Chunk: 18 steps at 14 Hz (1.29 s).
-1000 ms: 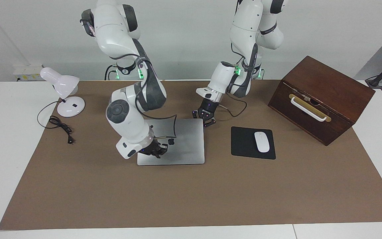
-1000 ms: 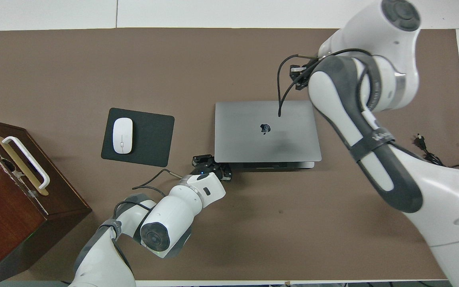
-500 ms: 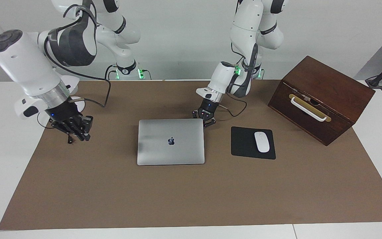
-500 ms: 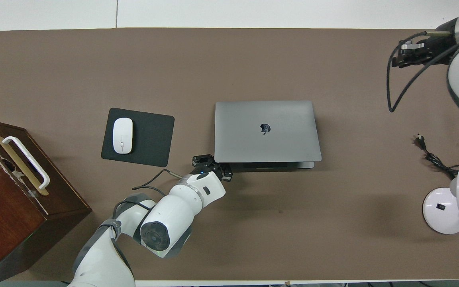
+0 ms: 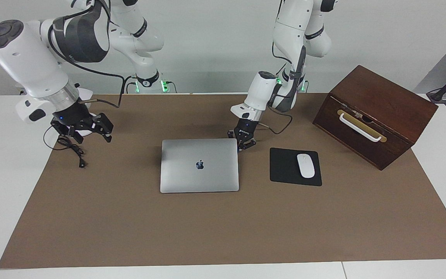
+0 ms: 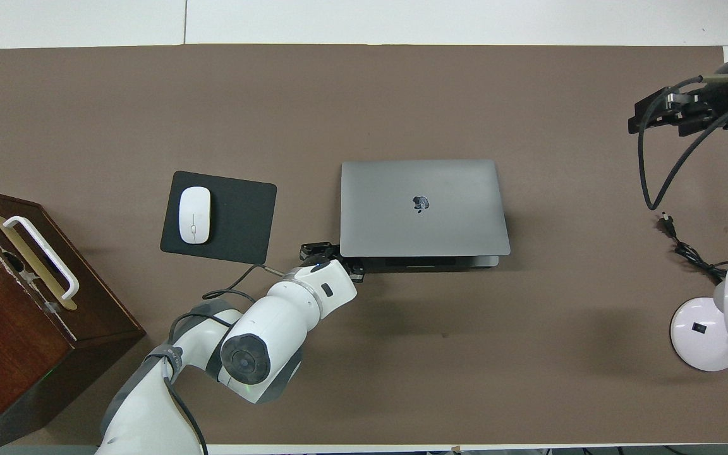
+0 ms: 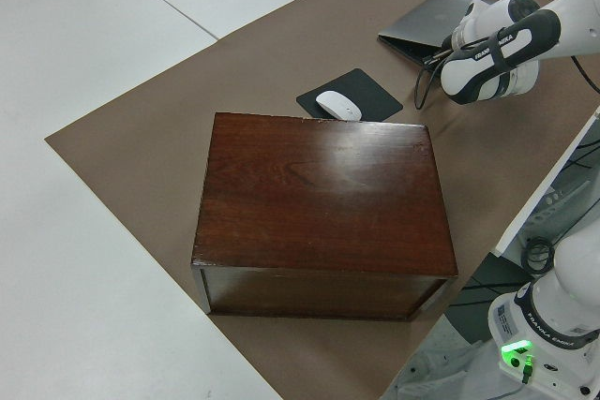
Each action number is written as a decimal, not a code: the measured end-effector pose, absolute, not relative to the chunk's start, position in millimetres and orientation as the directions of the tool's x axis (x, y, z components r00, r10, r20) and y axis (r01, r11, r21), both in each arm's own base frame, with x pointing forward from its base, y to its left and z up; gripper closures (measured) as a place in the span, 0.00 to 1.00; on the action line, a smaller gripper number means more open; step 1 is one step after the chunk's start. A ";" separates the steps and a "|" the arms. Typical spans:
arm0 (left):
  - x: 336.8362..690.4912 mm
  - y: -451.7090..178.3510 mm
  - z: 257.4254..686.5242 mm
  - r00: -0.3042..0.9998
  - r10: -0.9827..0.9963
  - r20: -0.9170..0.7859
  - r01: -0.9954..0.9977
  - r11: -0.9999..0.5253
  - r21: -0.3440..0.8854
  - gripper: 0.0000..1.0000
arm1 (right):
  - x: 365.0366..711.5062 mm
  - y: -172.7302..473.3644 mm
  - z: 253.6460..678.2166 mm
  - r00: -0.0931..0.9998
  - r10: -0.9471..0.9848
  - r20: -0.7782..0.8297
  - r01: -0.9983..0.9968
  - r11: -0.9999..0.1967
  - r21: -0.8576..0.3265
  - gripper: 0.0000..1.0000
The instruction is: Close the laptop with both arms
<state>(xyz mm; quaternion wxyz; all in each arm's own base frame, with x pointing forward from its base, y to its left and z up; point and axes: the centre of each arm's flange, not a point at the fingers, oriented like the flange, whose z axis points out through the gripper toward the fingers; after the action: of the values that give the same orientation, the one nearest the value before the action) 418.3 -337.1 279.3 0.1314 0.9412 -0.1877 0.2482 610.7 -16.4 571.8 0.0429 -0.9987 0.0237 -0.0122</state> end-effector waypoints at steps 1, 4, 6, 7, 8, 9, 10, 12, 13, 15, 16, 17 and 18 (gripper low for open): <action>417.8 -333.5 275.9 0.824 -0.297 0.482 -0.410 -0.900 0.146 0.99 | 600.8 -16.2 573.8 0.999 -0.049 0.020 -0.047 -0.995 -0.087 0.00; 416.8 -327.8 282.4 0.858 -0.316 0.404 -0.396 -0.909 0.130 0.99 | 578.1 -16.3 573.1 0.998 -0.054 0.045 -0.049 -0.995 -0.089 0.00; 417.2 -320.2 294.0 0.883 -0.323 0.341 -0.381 -0.917 0.117 0.99 | 573.7 -16.9 567.6 0.997 -0.056 0.051 -0.052 -0.995 -0.089 0.00; 417.7 -318.2 302.9 0.892 -0.326 0.312 -0.375 -0.920 0.111 0.99 | 573.4 -18.6 565.7 0.997 -0.060 0.048 -0.055 -0.995 -0.088 0.00; 418.6 -317.3 314.3 0.900 -0.329 0.285 -0.371 -0.922 0.108 0.99 | 573.1 -22.2 565.0 0.997 -0.066 0.047 -0.061 -0.994 -0.088 0.00; 420.3 -316.4 325.7 0.909 -0.329 0.257 -0.365 -0.925 0.105 0.99 | 572.9 -25.2 564.7 0.996 -0.071 0.046 -0.067 -0.994 -0.088 0.00; 423.9 -313.3 338.4 0.918 -0.325 0.227 -0.354 -0.930 0.101 0.99 | 572.8 -27.2 564.7 0.996 -0.074 0.046 -0.070 -0.994 -0.088 0.00; 429.8 -307.0 362.0 0.930 -0.318 0.183 -0.338 -0.936 0.095 0.99 | 572.7 -29.2 565.9 0.996 -0.071 0.049 -0.068 -0.995 -0.072 0.00; 430.9 -305.0 371.7 0.933 -0.316 0.171 -0.335 -0.938 0.093 0.99 | 572.2 -30.2 569.9 0.996 -0.068 0.052 -0.065 -0.996 -0.058 0.00; 433.8 -299.7 386.9 0.939 -0.308 0.152 -0.324 -0.942 0.092 0.99 | 568.8 -30.6 587.8 0.996 -0.064 0.056 -0.062 -0.997 -0.052 0.00; 438.5 -293.5 393.8 0.945 -0.297 0.138 -0.310 -0.946 0.089 0.99 | 565.7 -32.6 597.3 0.996 -0.067 0.059 -0.064 -0.997 -0.051 0.00; 444.9 -286.8 402.6 0.951 -0.283 0.120 -0.294 -0.952 0.086 0.99 | 560.4 -40.5 606.5 0.995 -0.080 0.059 -0.077 -0.996 -0.050 0.00; 451.5 -280.9 412.3 0.957 -0.271 0.104 -0.280 -0.956 0.084 0.99 | 551.9 -51.2 615.9 0.994 -0.099 0.051 -0.096 -0.994 -0.051 0.00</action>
<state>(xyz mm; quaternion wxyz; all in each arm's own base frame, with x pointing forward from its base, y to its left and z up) 451.5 -280.9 412.3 0.0489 0.9879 -0.1396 0.0458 551.9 -51.2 615.9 0.0241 -0.9982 0.0489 -0.0267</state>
